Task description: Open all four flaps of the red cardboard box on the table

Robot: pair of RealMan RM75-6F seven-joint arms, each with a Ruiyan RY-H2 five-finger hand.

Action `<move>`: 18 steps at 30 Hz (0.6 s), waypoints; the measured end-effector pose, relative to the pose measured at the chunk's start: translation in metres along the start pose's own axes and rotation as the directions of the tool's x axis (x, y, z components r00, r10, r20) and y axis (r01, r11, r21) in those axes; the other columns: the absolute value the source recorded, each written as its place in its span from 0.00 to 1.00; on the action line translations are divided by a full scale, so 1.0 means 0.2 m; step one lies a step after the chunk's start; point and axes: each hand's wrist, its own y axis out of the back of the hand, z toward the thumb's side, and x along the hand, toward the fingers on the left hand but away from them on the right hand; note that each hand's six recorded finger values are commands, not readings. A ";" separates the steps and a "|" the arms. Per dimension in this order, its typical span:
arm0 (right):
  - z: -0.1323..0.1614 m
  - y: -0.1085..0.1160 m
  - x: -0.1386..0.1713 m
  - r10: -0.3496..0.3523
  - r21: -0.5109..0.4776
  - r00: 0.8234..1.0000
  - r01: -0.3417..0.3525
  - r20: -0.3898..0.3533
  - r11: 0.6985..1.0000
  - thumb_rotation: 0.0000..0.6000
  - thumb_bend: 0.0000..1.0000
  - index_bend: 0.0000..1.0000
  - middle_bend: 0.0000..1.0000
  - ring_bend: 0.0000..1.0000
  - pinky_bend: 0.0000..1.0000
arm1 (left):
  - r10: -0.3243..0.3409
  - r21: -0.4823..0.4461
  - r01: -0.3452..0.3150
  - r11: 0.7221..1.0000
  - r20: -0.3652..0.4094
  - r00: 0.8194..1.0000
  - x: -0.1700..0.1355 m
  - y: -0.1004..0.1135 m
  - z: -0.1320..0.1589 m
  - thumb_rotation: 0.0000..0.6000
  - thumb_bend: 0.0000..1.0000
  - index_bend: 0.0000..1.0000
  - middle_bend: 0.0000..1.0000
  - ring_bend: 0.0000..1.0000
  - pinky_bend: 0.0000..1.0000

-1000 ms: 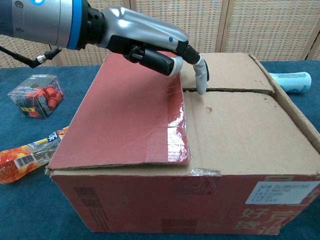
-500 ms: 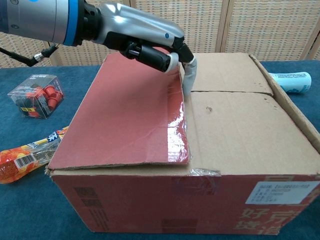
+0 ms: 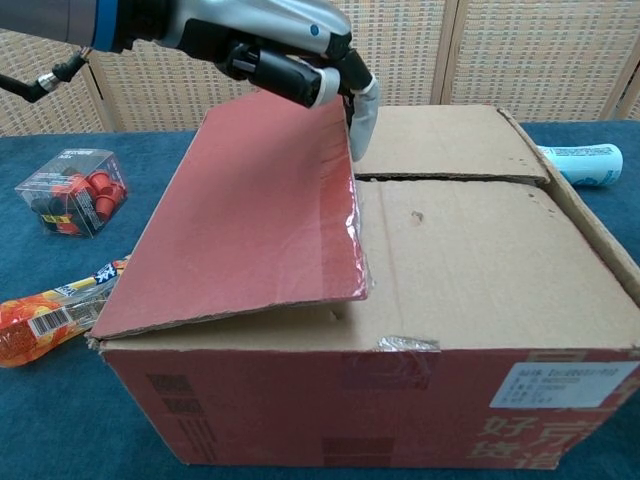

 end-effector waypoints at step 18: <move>0.04 0.01 -0.03 0.002 -0.002 1.000 -0.002 -0.021 1.000 1.00 1.00 0.07 0.04 0.00 0.00 | 0.085 0.066 -0.081 0.994 -0.059 0.995 -0.28 0.20 -0.07 0.16 0.89 0.42 0.40 0.23 0.00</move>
